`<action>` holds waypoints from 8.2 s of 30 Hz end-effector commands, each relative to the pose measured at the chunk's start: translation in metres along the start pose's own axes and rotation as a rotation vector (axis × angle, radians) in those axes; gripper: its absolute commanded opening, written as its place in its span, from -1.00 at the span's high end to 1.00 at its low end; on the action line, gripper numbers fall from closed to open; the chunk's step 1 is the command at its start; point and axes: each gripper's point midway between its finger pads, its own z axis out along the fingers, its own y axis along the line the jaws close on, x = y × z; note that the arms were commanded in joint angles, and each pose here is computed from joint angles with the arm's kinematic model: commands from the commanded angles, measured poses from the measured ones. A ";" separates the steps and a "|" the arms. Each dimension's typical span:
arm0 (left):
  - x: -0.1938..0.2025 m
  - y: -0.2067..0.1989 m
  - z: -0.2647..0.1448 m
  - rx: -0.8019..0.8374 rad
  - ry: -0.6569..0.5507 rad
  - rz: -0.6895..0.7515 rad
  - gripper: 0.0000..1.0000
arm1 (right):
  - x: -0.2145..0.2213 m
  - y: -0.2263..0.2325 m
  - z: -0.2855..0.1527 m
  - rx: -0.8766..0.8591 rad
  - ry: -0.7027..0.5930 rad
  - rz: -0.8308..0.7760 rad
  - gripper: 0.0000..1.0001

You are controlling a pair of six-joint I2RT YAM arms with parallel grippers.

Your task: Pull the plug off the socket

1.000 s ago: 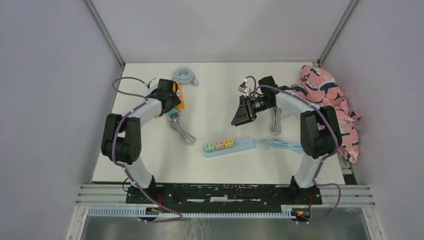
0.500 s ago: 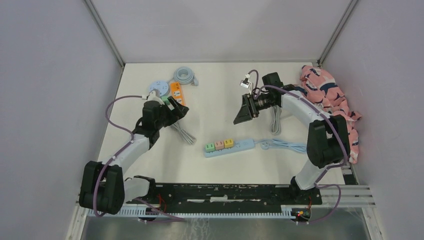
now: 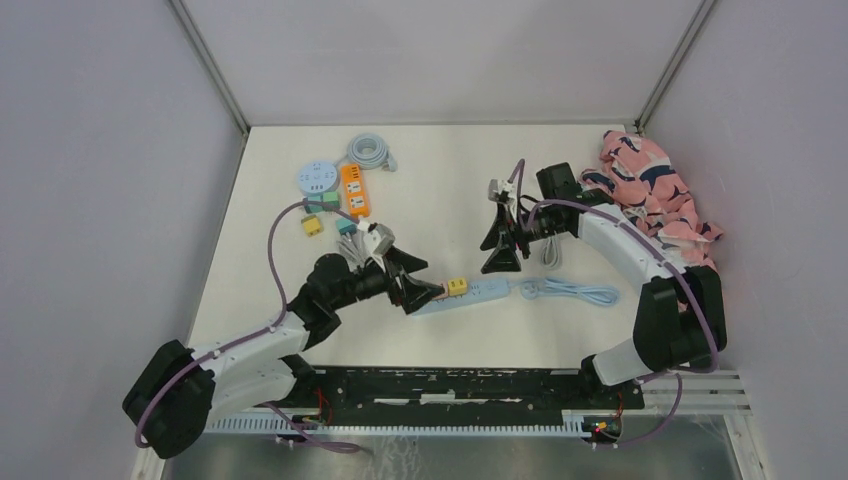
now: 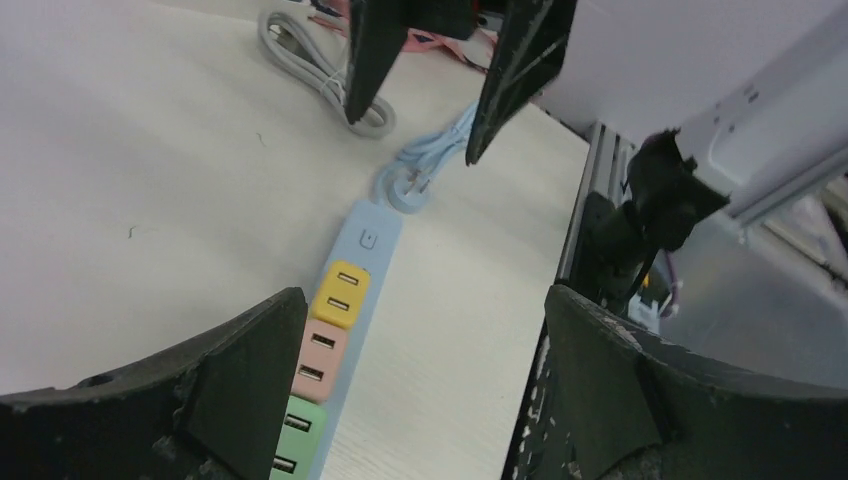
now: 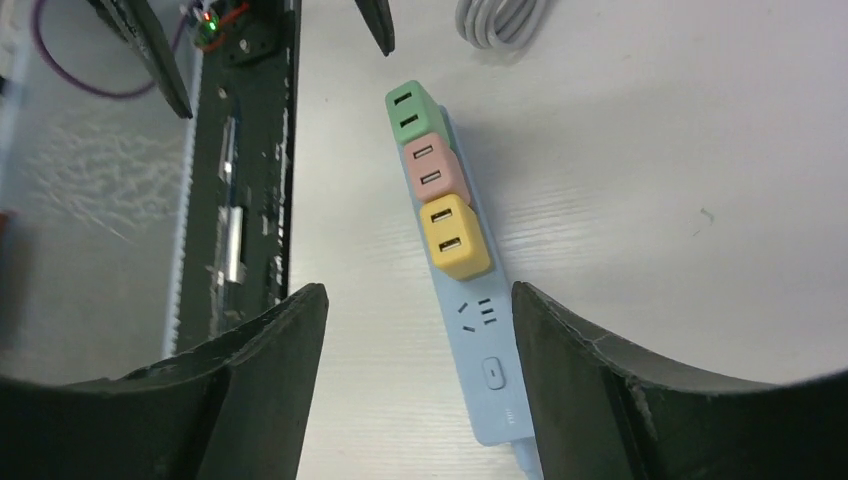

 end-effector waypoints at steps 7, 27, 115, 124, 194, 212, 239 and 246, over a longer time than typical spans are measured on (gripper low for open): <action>0.020 0.029 -0.015 -0.143 -0.021 0.456 -1.00 | 0.021 0.010 -0.003 -0.020 0.053 -0.522 -0.63; 0.068 0.037 0.008 -0.022 0.211 0.512 -0.81 | 0.050 -0.010 0.070 0.049 0.278 -0.595 -0.28; 0.139 0.052 0.026 0.114 0.452 0.450 0.94 | 0.028 0.001 0.076 -0.018 0.228 -0.419 1.00; 0.140 0.053 0.025 0.110 0.455 0.450 0.94 | 0.066 -0.008 0.042 -0.042 0.281 -0.505 1.00; 0.033 0.010 0.026 0.023 0.089 0.290 -0.75 | -0.022 0.025 0.016 -0.131 -0.029 -0.142 0.99; -0.032 -0.002 -0.011 -0.140 -0.192 -0.026 -0.99 | -0.052 0.013 0.004 -0.079 -0.115 0.105 0.96; -0.012 0.048 0.005 -0.412 -0.148 -0.315 -1.00 | -0.035 -0.035 0.018 -0.017 -0.085 0.609 0.95; -0.007 0.055 0.013 -0.476 -0.077 -0.318 -0.95 | -0.029 -0.043 0.020 0.009 -0.072 0.663 0.93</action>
